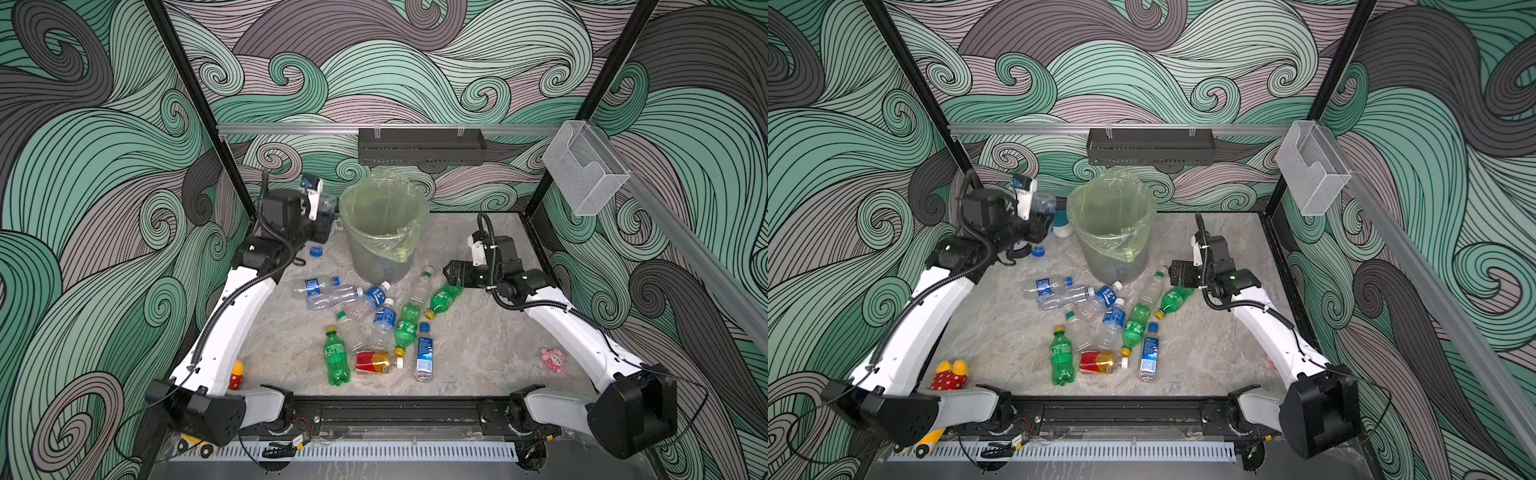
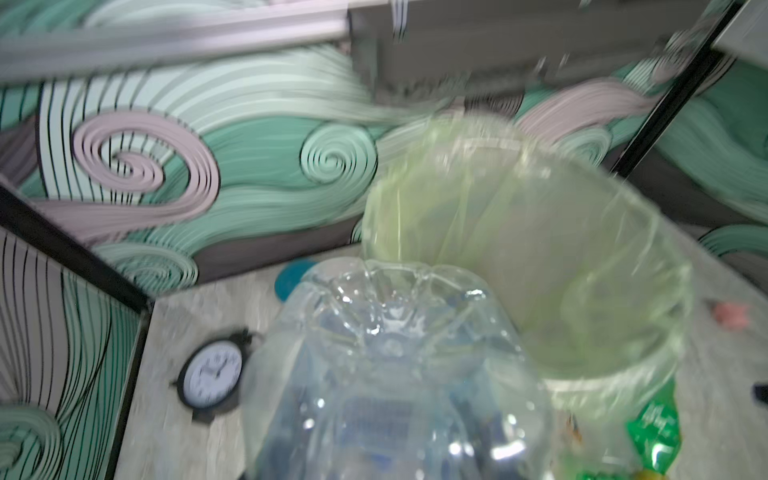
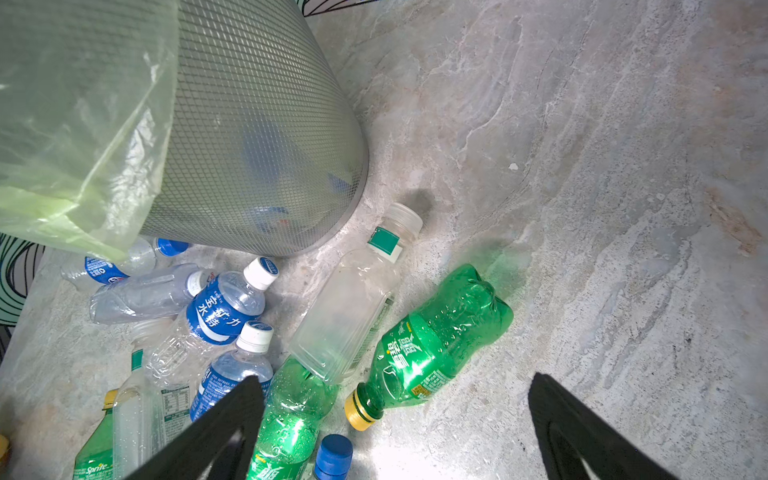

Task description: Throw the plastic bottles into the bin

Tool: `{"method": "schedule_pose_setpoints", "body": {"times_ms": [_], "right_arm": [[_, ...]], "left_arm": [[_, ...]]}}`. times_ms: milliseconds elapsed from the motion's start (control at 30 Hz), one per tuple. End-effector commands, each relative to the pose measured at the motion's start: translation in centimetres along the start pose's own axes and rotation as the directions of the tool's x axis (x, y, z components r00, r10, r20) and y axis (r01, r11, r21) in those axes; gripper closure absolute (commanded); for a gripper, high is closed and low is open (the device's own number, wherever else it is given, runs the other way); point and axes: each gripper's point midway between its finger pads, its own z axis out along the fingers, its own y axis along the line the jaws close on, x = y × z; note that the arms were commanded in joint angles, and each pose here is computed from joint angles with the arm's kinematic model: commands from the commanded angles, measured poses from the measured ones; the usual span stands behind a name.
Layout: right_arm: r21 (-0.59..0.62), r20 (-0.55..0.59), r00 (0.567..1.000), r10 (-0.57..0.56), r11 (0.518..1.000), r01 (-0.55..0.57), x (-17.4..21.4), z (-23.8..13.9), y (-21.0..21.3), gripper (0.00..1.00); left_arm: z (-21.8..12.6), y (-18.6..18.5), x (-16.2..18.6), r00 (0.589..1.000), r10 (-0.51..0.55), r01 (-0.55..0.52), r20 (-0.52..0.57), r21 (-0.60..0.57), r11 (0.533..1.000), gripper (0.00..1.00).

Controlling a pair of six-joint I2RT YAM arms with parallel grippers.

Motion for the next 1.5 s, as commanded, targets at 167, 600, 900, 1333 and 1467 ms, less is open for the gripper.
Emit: {"method": "schedule_pose_setpoints", "body": {"times_ms": [167,600,900,1333,1467], "right_arm": [[0.018,0.031,0.998,0.055,0.998,-0.055,0.4,-0.5,-0.7,0.01],[0.079,-0.021,0.996,0.082,0.994,-0.08,1.3,1.5,-2.0,0.02],[0.168,-0.119,0.98,0.157,0.976,-0.136,3.2,4.6,-3.6,0.04],[0.164,-0.222,0.945,0.241,0.964,-0.208,6.1,7.9,-3.6,0.08],[0.161,-0.243,0.932,0.267,0.959,-0.233,7.1,8.8,-3.7,0.1]], "left_arm": [[4.0,-5.5,-7.2,0.996,-0.019,-0.011,0.092,0.317,0.948,0.15],[-4.3,-1.4,3.4,0.998,0.041,-0.038,-0.041,0.061,0.997,0.06],[-7.7,0.8,11.0,0.99,-0.021,0.01,-0.139,-0.082,0.997,0.06],[-8.5,1.8,15.6,0.978,-0.045,0.013,-0.206,-0.156,0.988,0.06],[-8.5,2.0,16.0,0.975,-0.036,-0.001,-0.219,-0.166,0.986,0.06]]}}
